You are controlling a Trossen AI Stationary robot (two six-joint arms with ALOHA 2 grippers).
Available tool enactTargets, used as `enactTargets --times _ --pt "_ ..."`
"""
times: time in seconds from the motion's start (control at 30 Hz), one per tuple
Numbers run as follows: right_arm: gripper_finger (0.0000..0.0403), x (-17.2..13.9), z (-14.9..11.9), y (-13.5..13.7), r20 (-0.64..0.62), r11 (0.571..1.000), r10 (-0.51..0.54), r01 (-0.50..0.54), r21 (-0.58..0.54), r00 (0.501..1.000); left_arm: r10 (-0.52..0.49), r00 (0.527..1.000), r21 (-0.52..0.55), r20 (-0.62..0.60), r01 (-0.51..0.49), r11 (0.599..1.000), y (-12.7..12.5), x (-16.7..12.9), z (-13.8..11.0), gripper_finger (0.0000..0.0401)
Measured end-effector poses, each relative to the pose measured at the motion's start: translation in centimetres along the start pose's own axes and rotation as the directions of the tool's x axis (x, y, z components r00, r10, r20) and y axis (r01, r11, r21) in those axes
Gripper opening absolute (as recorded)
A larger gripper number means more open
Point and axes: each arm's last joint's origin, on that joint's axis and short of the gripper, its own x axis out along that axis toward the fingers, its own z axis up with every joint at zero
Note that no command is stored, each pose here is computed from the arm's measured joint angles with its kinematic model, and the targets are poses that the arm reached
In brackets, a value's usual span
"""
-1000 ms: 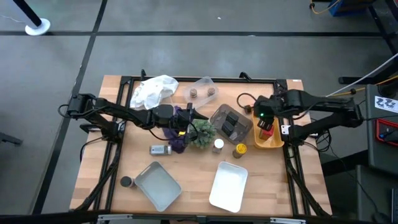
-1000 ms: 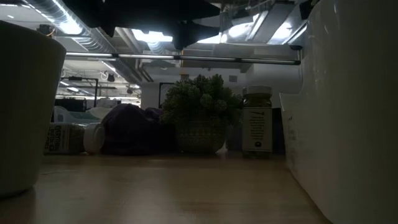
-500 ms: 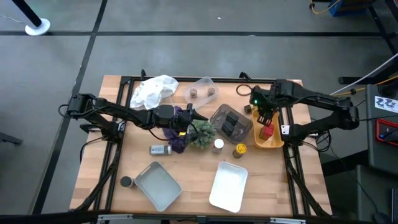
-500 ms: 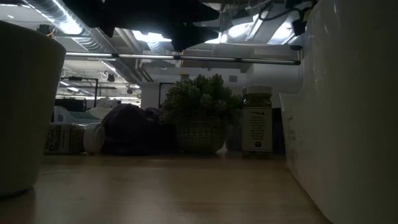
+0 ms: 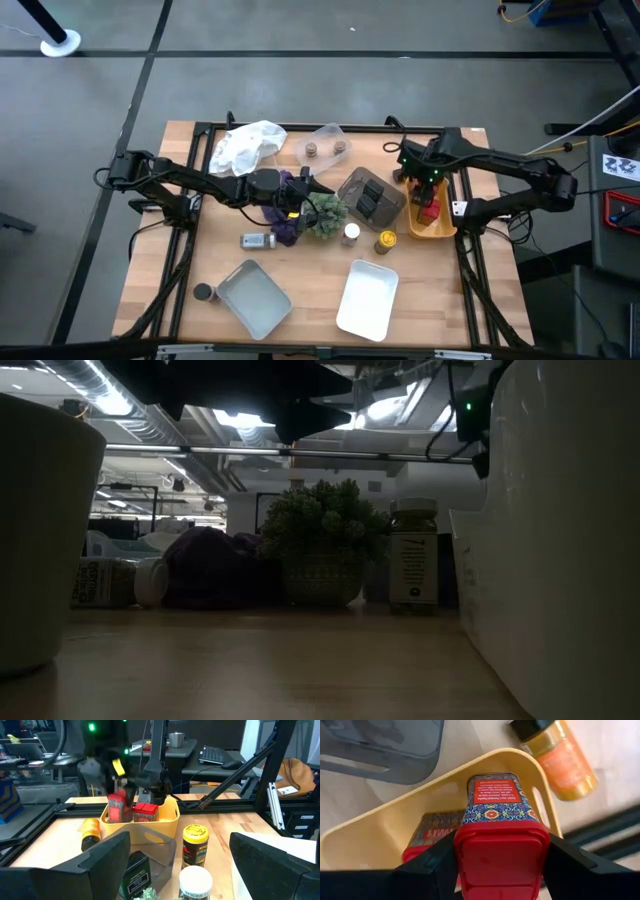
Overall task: Sort spices by type
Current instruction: Put the red seasoning can into the orange bin
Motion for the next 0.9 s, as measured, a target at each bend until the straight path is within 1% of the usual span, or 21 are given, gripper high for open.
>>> enactTargets --times 0.13,0.37,0.6,0.77,0.9 --pt "0.0228 2.0 0.0 0.1 0.019 1.0 0.006 -0.006 -0.021 1.0 0.0 1.0 0.0 0.0 0.0 1.0 0.0 0.0 0.0 0.0327" --pt "0.0232 3.7 -0.2 0.4 0.022 0.999 0.028 -0.027 -0.029 0.999 0.0 1.0 -0.006 0.0 0.0 1.0 0.0 0.0 0.0 0.0327" --pt "0.0253 4.0 -0.4 0.4 0.01 0.999 0.017 -0.017 -0.03 1.0 0.001 1.0 -0.006 0.0 -0.001 1.0 0.0 0.0 0.0 0.0327" --pt "0.0261 4.0 -0.4 0.3 0.009 1.0 -0.01 0.01 -0.029 1.0 0.001 1.0 -0.006 0.0 -0.001 1.0 0.0 0.0 0.0 0.0327" --pt "0.0266 4.0 -0.4 0.3 0.009 0.999 -0.013 0.013 -0.029 1.0 0.001 1.0 -0.006 0.0 -0.001 1.0 0.0 0.0 0.0 0.0327"
